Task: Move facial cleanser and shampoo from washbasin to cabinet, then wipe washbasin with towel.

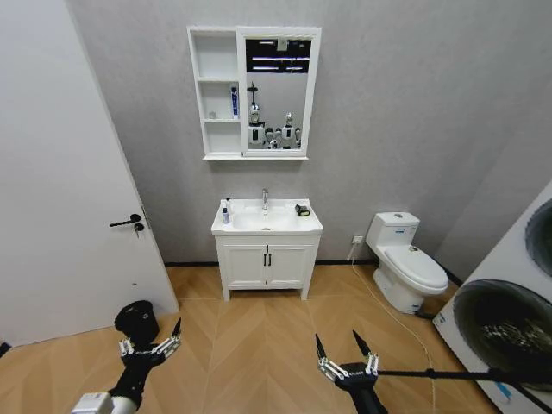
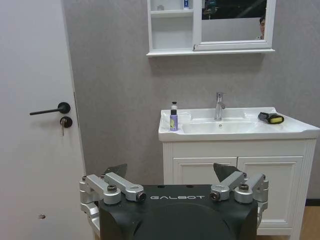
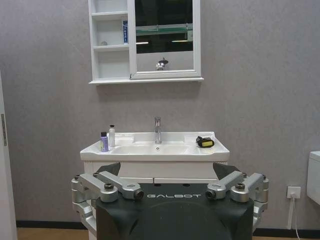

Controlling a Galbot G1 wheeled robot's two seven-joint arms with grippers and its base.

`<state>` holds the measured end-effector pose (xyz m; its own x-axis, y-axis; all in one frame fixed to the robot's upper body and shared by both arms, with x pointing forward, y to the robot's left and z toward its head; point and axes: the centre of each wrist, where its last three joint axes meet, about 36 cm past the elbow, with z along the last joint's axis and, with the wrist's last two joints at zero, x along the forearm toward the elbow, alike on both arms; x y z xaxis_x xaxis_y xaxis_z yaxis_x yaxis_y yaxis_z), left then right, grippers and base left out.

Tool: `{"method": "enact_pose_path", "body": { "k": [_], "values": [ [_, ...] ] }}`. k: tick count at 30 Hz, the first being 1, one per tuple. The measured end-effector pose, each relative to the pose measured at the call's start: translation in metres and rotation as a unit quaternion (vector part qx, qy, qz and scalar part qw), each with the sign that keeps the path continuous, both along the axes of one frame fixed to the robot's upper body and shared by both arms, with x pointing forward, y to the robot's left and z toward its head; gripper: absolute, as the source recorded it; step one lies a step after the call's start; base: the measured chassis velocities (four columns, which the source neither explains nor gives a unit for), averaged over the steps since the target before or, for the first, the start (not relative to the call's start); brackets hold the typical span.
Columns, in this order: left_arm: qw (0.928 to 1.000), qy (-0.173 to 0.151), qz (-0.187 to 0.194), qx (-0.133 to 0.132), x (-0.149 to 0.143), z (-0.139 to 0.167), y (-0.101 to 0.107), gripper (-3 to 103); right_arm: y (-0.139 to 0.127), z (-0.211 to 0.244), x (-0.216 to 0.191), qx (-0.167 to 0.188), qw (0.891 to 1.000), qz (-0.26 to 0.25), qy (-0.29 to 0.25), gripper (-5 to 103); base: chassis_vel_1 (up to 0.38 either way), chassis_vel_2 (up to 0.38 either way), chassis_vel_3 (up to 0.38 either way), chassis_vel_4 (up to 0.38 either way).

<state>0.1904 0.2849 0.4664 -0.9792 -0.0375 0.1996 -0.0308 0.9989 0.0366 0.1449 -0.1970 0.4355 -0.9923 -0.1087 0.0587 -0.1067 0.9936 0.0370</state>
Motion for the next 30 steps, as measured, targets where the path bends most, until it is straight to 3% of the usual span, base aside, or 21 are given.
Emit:
{"method": "enact_pose_path", "body": {
  "k": [16, 30],
  "values": [
    [1.0000, 0.004, 0.004, 0.003, -0.0010, -0.0071, 0.0019, 98, 0.0051, -0.0041, 0.0019, 0.006, 1.000, -0.006, -0.003, 100, -0.247, 0.249, 0.254, -0.269],
    [1.0000, 0.006, 0.004, 0.005, -0.0007, -0.0085, 0.0025, 98, 0.0051, -0.0084, 0.0053, 0.008, 1.000, -0.007, -0.008, 100, -0.369, 0.361, 0.365, -0.358]
  ]
}}
